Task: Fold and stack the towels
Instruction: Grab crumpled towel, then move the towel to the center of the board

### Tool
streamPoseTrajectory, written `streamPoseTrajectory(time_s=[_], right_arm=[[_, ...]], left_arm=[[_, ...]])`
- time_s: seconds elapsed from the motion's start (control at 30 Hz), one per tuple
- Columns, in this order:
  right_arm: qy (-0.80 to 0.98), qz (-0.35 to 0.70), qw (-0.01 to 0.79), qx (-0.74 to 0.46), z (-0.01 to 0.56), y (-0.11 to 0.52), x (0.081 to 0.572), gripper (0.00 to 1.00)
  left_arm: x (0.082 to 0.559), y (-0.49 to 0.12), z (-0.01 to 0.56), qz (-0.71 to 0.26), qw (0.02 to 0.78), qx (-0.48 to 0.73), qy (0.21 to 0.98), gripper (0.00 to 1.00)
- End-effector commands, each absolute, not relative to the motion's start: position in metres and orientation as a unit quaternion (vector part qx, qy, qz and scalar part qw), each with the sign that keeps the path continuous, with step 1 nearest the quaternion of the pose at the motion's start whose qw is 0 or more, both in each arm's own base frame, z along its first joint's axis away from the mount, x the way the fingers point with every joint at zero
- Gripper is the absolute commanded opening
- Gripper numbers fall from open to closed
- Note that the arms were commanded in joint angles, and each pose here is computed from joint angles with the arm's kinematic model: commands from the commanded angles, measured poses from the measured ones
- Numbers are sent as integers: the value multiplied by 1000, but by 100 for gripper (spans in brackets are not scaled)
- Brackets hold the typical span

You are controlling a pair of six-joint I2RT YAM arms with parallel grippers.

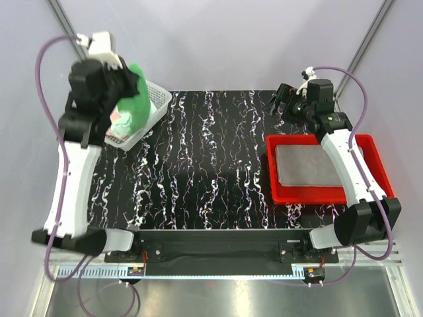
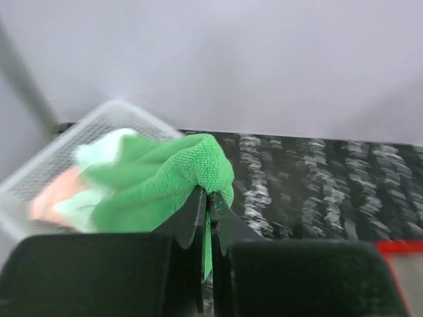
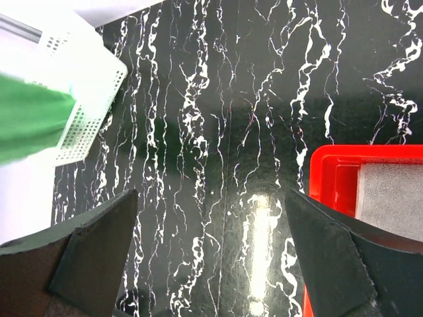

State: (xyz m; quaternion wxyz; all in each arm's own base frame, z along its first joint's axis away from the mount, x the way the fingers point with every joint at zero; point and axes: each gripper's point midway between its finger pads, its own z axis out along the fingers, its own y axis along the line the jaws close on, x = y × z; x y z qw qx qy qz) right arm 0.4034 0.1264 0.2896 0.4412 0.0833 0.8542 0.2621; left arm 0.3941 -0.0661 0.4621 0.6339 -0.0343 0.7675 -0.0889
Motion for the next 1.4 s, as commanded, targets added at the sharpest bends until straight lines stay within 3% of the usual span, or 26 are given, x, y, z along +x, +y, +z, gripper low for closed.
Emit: streamPoseTrajectory(time_s=[0.0, 0.2, 0.47, 0.6, 0.7, 0.73, 0.77, 0.8, 0.97, 1.1, 1.2, 1.23, 1.37], right_arm=[[866, 249, 430, 60, 291, 126, 388, 100], [878, 241, 409, 62, 273, 124, 380, 100], [887, 237, 389, 68, 259, 125, 378, 100], [890, 232, 387, 61, 257, 125, 375, 100], [897, 233, 374, 45, 249, 128, 370, 100], [898, 232, 371, 42, 246, 129, 370, 100], [902, 236, 361, 38, 238, 131, 369, 100], [903, 238, 358, 23, 235, 136, 368, 99], [908, 255, 331, -8, 214, 167, 376, 85], [912, 260, 310, -63, 200, 213, 381, 71], [912, 270, 288, -112, 182, 256, 378, 57], [916, 269, 268, -127, 165, 272, 375, 55], [915, 274, 247, -161, 147, 312, 374, 51]], left_arm=[[368, -144, 377, -226, 523, 43, 821, 0], [286, -235, 258, -334, 386, 135, 849, 0], [211, -337, 234, -429, 322, 256, 804, 0], [223, -347, 224, -411, 319, 234, 821, 2], [235, -340, 211, -373, 317, 211, 846, 16], [237, -338, 209, -364, 318, 206, 851, 25], [245, -334, 214, -352, 329, 193, 855, 45], [250, -329, 213, -339, 332, 182, 861, 48], [296, -246, 188, -214, 344, 27, 914, 55], [305, -168, 145, -143, 331, -94, 928, 56], [312, -136, 127, -183, 314, -172, 916, 56], [299, -132, 106, -200, 282, -184, 920, 55], [302, -106, 90, -196, 299, -235, 904, 57]])
